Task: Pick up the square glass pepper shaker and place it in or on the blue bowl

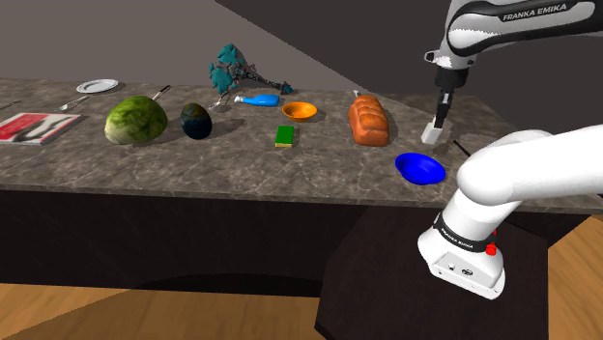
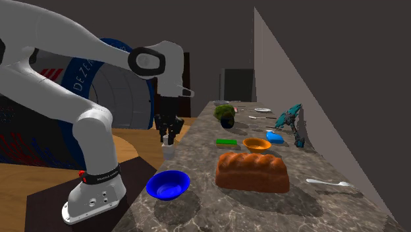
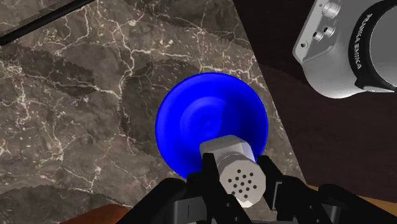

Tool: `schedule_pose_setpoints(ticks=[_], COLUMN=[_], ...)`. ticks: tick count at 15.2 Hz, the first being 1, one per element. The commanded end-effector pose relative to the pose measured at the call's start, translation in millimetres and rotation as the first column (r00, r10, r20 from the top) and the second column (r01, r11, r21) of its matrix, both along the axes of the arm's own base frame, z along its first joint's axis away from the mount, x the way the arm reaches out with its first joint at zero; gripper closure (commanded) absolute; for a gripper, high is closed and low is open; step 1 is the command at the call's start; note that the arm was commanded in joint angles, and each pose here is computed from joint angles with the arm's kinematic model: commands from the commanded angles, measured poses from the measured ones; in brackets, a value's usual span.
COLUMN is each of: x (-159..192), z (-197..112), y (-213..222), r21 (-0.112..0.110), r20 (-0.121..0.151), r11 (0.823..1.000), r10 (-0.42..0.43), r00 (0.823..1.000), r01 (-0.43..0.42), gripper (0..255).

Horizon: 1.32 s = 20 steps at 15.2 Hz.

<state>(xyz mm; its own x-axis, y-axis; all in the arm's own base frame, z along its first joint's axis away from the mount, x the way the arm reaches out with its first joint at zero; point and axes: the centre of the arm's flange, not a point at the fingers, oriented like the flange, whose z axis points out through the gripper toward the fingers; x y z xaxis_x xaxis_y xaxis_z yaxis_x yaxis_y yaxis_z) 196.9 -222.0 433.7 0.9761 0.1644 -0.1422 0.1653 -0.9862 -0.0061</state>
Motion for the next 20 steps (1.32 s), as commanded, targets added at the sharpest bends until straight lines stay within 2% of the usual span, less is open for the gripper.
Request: schedule_pose_setpoints(ticks=[1,20], x=[-8,-8], z=[-4,-101], y=[1,1], r21=[0.000,0.000], r20=[-0.001,-0.001], r11=[1.000,1.000], r10=[0.001,0.001], r00=[1.000,1.000], r01=[-0.001,-0.001], gripper=[255,255])
